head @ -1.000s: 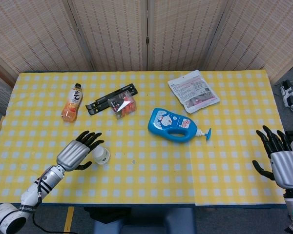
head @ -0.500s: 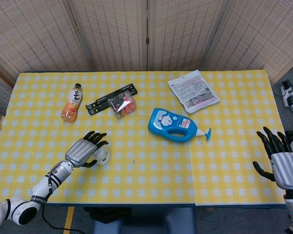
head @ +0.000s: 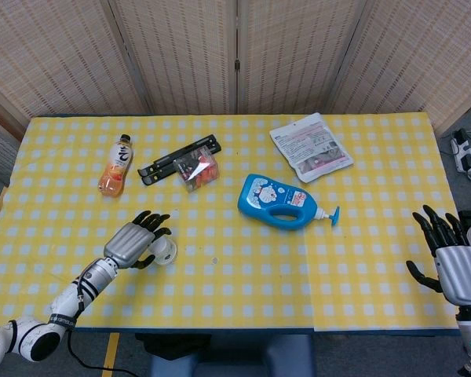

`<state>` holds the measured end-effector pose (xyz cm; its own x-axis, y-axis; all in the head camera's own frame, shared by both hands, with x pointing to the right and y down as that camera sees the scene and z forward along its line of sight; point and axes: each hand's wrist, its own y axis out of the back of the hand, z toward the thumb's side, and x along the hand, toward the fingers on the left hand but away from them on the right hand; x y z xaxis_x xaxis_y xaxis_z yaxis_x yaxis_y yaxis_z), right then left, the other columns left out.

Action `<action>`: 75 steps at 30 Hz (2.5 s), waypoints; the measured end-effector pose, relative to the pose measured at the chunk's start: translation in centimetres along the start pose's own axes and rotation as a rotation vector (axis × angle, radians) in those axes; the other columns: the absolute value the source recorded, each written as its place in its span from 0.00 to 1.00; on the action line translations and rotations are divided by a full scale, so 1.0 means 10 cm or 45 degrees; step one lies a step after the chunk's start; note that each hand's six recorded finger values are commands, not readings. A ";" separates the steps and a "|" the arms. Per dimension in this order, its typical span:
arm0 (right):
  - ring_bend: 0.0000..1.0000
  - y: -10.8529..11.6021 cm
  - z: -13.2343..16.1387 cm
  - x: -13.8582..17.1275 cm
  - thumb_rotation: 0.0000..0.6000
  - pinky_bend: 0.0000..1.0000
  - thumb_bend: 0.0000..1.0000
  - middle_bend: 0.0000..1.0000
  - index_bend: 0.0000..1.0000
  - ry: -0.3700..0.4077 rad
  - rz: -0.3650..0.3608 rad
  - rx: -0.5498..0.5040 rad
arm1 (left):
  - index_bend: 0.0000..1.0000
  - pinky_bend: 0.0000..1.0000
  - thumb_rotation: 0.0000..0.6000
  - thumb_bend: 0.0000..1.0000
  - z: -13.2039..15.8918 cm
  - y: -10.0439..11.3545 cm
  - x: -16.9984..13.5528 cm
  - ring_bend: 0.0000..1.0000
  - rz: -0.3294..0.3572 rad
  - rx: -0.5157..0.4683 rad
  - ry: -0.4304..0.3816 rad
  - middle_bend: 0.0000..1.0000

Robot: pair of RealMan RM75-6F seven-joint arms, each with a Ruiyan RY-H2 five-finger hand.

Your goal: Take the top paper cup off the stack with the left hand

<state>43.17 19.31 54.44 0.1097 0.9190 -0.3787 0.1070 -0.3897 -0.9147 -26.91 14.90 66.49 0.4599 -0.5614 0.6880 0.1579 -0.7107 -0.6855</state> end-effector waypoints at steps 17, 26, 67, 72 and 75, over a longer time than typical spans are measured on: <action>0.11 0.00 0.01 0.00 1.00 0.03 0.33 0.04 0.00 0.002 0.004 -0.005 | 0.32 0.04 1.00 0.46 -0.05 -0.01 0.01 0.11 0.009 -0.020 0.021 0.10; 0.11 0.01 0.02 0.00 1.00 0.03 0.33 0.04 0.00 0.003 0.005 -0.003 | 0.35 0.05 1.00 0.46 -0.07 0.02 -0.01 0.12 0.037 -0.034 0.019 0.11; 0.11 -0.02 0.02 -0.03 1.00 0.03 0.33 0.04 0.00 0.015 0.013 -0.018 | 0.36 0.05 1.00 0.48 -0.55 0.04 -0.52 0.14 0.099 0.003 0.188 0.13; 0.11 -0.02 0.02 -0.02 1.00 0.03 0.33 0.04 0.00 0.012 0.015 -0.019 | 0.36 0.05 1.00 0.48 -0.47 -0.11 -0.43 0.14 0.073 0.010 0.172 0.14; 0.11 -0.01 0.02 -0.01 1.00 0.03 0.33 0.04 0.00 0.011 0.013 -0.019 | 0.36 0.05 1.00 0.48 -0.43 -0.15 -0.38 0.14 0.070 0.007 0.164 0.14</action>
<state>42.94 19.29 54.55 0.1197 0.9146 -0.3863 0.1206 -0.3996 -0.9087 -32.68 16.26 65.98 0.3519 -0.6494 0.6741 0.1408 -0.6752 -0.7240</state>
